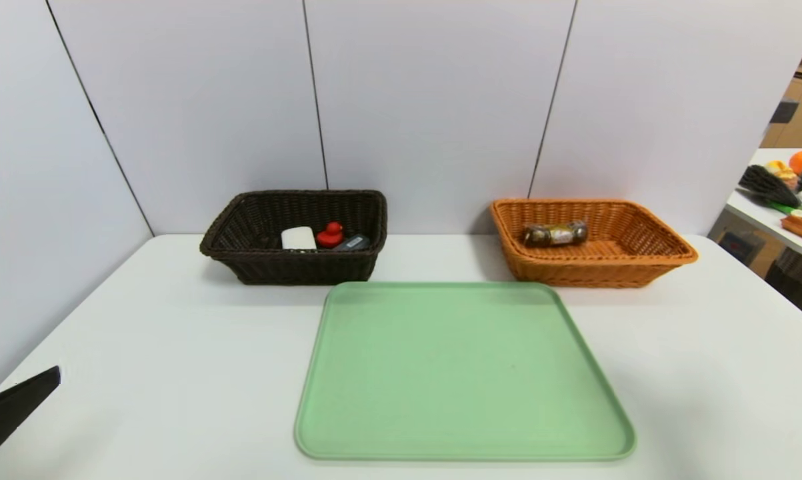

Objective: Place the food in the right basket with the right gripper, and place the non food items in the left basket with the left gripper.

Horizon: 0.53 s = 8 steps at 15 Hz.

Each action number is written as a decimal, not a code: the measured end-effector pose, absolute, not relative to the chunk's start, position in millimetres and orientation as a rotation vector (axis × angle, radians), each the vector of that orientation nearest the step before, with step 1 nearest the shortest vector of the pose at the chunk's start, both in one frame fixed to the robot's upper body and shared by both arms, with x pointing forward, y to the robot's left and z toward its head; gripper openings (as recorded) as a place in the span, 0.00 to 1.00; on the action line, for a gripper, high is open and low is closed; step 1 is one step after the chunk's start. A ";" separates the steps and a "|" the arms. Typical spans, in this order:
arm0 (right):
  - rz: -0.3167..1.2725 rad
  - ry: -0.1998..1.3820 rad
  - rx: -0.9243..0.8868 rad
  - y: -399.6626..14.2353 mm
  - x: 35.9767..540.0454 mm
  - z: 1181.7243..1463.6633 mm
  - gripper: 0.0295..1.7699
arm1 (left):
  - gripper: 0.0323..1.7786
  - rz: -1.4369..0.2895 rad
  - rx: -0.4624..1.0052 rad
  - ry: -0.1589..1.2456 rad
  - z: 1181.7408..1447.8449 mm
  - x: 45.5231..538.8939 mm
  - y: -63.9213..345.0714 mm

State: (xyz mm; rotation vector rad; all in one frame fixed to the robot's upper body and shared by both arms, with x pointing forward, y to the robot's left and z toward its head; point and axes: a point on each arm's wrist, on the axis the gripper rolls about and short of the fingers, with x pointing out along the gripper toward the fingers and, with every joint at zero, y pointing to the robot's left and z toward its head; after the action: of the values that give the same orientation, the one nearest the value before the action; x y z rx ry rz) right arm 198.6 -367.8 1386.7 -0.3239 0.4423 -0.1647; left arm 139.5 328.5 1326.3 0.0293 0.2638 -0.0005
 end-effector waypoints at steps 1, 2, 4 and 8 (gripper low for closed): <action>-0.176 0.430 -0.309 -365.3 188.5 1383.5 0.96 | 0.95 0.010 0.029 0.255 1321.1 133.0 330.2; -0.184 0.414 -0.290 -362.4 178.4 1380.9 0.96 | 0.95 0.021 0.027 0.241 1317.1 126.3 331.9; -0.199 0.380 -0.241 -356.8 160.0 1374.3 0.96 | 0.95 0.047 0.024 0.216 1309.6 115.0 334.5; -0.219 0.319 -0.164 -348.3 133.1 1363.4 0.96 | 0.95 0.115 0.015 0.190 1293.8 97.2 337.3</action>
State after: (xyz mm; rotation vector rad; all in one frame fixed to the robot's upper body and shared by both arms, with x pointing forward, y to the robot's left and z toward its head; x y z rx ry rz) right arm 133.1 -348.3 1363.4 -0.1637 0.3191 -0.2192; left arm 97.2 337.3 1293.8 0.0150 0.1896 0.1153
